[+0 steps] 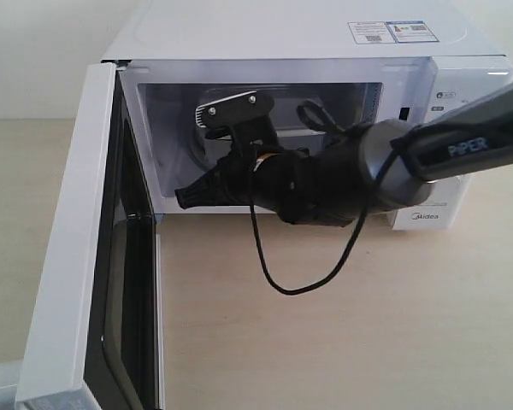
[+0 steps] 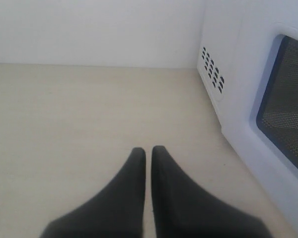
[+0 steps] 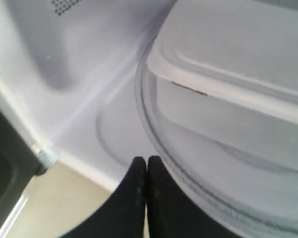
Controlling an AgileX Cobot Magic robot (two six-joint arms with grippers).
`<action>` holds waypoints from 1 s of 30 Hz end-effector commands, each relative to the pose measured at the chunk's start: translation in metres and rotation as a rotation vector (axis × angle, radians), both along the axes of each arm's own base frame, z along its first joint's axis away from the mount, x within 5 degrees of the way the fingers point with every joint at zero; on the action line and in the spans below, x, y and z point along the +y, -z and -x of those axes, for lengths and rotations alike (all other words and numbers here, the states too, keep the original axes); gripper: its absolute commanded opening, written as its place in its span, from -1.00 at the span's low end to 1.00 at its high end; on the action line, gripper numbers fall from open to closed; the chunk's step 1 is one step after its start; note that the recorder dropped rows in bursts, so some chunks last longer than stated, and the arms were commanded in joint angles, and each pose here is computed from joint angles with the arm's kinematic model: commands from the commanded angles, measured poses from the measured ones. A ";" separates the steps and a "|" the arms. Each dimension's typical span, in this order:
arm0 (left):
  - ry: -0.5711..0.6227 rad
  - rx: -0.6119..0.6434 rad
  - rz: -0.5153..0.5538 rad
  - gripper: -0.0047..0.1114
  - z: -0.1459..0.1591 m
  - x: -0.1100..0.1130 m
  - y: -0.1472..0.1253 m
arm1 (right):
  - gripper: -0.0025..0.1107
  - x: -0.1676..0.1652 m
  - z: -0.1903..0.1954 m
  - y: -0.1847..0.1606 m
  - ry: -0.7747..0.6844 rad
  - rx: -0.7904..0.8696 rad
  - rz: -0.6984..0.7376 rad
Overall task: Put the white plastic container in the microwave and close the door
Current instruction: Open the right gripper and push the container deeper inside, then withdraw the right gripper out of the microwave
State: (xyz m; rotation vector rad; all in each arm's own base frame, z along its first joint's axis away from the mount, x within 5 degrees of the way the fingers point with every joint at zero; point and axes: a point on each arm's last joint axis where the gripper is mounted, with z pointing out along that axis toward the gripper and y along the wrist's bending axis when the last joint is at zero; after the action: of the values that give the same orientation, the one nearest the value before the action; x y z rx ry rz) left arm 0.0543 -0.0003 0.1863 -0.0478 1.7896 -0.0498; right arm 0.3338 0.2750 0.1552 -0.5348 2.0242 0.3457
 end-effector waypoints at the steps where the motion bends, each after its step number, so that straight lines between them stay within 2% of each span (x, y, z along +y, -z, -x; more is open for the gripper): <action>1: -0.004 0.000 0.008 -0.84 0.000 0.000 0.001 | -0.96 -0.013 0.022 -0.018 -0.036 0.035 0.015; 6: -0.004 0.000 0.008 -0.84 0.000 0.000 0.001 | -0.96 -0.034 0.053 -0.030 -0.060 0.129 0.021; 15: -0.004 0.000 0.008 -0.84 0.000 0.000 0.001 | -0.96 -0.065 0.114 -0.058 -0.190 0.357 0.035; 26: -0.004 0.000 0.008 -0.84 0.000 0.000 0.001 | -0.96 -0.100 0.180 -0.105 -0.368 0.507 0.031; 30: -0.004 0.000 0.008 -0.84 0.000 0.000 0.001 | -0.96 -0.116 0.199 -0.130 -0.370 0.476 -0.007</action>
State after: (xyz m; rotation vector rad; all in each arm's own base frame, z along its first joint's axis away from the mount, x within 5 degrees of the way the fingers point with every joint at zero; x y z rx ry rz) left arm 0.0543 -0.0003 0.1863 -0.0478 1.7896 -0.0498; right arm 0.1441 0.1681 0.2749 -0.8984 2.3905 0.7667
